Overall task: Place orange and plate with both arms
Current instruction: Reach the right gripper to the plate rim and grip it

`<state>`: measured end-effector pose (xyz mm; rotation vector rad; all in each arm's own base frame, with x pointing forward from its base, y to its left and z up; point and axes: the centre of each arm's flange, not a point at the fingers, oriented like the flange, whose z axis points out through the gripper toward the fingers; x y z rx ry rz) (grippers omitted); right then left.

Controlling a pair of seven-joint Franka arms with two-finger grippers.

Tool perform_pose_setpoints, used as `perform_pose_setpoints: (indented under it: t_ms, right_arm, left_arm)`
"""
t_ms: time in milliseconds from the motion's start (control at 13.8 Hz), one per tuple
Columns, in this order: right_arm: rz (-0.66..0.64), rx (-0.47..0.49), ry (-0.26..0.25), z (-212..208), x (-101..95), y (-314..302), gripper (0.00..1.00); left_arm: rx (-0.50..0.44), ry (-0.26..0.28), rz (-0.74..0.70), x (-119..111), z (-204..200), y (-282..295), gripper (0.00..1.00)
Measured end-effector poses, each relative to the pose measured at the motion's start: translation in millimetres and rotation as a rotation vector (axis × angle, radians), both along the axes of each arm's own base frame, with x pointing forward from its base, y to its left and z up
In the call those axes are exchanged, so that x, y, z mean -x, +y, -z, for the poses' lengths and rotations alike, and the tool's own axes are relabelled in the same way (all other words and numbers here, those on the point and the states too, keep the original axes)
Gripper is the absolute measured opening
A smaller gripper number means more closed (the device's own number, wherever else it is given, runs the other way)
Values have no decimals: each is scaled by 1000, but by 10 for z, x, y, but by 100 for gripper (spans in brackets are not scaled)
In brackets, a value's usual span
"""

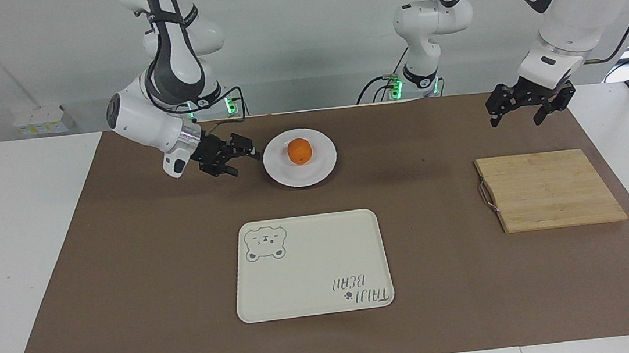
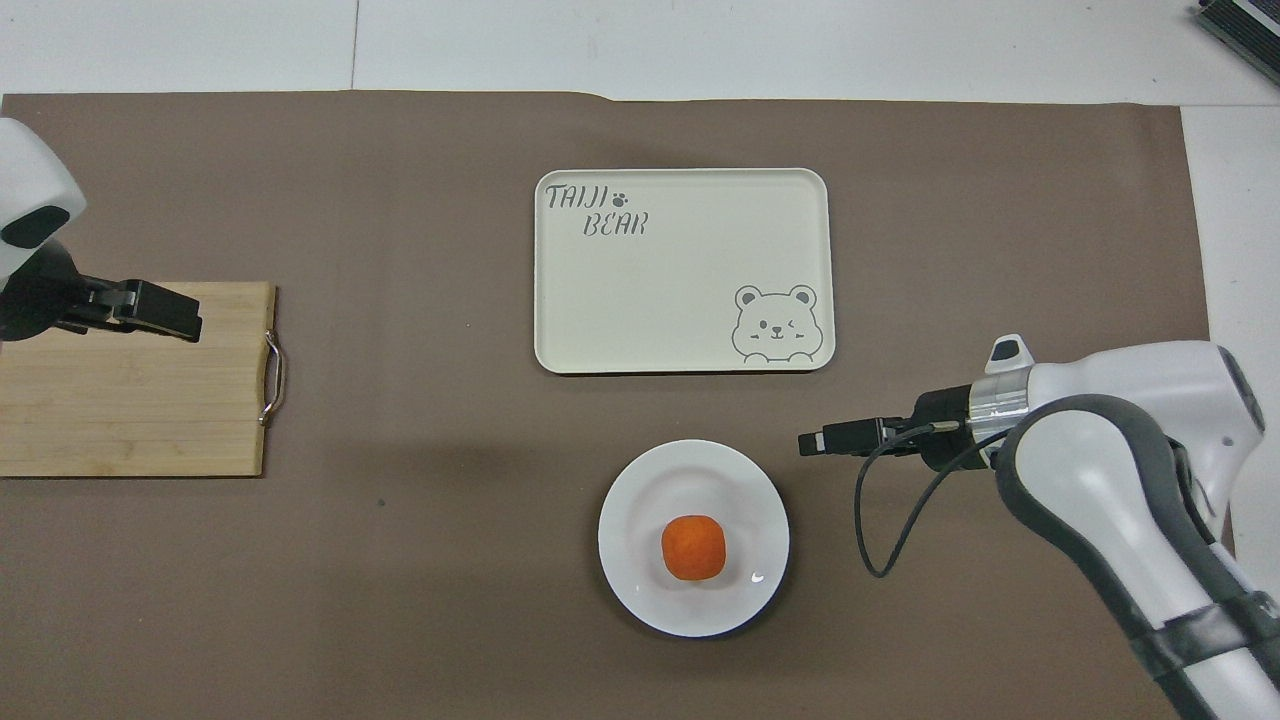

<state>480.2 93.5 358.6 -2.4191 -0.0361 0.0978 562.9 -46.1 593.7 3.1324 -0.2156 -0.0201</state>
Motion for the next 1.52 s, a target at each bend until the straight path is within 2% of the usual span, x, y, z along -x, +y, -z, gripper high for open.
perform_pose_setpoints:
  t_ms: [290, 435, 653, 1015, 1233, 1378, 1523]
  right_arm:
    - [17, -103, -28, 707, 266, 93, 100]
    - [19, -122, -12, 960, 353, 143, 100]
    - [27, -137, 7, 1016, 413, 228, 100]
    - [24, -170, 42, 1062, 684, 481, 100]
    - [28, -167, 53, 1100, 738, 458, 100]
    - [30, -166, 55, 1103, 741, 454, 79]
    - [39, -161, 59, 1111, 744, 443, 52]
  left_arm:
    - [0, 0, 0, 0, 0, 0, 100]
    - [0, 0, 0, 0, 0, 0, 100]
    - [0, 0, 0, 0, 0, 0, 100]
    - [0, 0, 0, 0, 0, 0, 100]
    - [0, 0, 0, 0, 0, 0, 100]
    - [0, 0, 0, 0, 0, 0, 100]
    - [0, 0, 0, 0, 0, 0, 100]
